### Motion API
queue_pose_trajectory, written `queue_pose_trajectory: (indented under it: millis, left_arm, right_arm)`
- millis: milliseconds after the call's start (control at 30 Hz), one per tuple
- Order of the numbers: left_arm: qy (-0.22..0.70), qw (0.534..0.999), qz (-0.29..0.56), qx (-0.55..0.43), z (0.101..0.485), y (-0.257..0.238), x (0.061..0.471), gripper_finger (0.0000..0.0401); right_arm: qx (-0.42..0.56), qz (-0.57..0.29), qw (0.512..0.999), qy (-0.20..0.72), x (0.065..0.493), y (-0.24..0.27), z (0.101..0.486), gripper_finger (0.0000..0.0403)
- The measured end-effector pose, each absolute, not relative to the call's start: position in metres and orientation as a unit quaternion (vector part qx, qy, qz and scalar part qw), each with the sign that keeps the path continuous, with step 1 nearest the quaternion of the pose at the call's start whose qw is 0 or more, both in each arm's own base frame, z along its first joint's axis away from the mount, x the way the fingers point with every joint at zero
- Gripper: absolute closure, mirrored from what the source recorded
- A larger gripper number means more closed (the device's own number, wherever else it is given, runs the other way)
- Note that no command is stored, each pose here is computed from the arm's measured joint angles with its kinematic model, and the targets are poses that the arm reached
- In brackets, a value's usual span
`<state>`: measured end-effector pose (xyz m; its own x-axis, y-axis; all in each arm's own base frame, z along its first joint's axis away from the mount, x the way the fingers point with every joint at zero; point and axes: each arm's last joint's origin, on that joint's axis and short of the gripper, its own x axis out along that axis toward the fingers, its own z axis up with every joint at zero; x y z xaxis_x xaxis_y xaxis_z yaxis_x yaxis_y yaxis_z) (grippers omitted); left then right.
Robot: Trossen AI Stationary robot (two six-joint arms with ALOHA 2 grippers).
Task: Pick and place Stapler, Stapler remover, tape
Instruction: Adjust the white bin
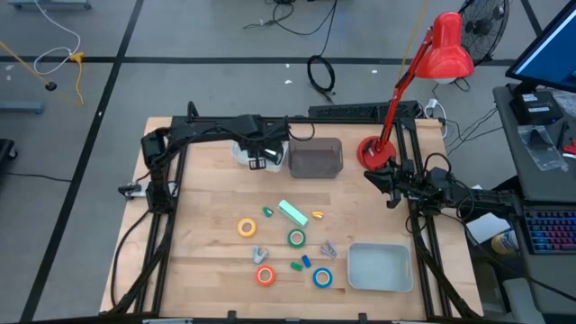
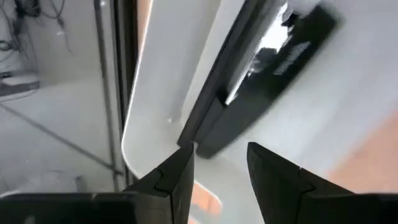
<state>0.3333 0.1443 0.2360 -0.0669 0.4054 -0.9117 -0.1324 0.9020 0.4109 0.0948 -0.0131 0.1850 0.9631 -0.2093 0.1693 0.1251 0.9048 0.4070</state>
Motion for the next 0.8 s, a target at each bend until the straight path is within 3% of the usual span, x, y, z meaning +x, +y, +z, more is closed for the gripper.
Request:
queue_pose_trajectory:
  millis: [167, 267, 533, 800]
  left_arm:
    - [0.688, 0.716, 0.121, -0.016, 0.263, 0.131, 0.313, 0.0249]
    - [0.688, 0.713, 0.101, -0.091, 0.267, 0.128, 0.301, 0.0249]
    - [0.689, 0.67, 0.233, -0.149, 0.268, 0.154, 0.253, 0.0249]
    - [0.622, 0.682, 0.272, -0.272, 0.26, 0.198, 0.217, 0.0249]
  right_arm:
    - [0.2, -0.085, 0.97, -0.105, 0.095, -0.013, 0.185, 0.0383]
    - [0.2, -0.085, 0.97, -0.105, 0.095, -0.013, 0.185, 0.0383]
    - [0.2, -0.085, 0.97, -0.104, 0.095, -0.013, 0.185, 0.0383]
    - [0.2, -0.085, 0.97, -0.104, 0.095, -0.013, 0.185, 0.0383]
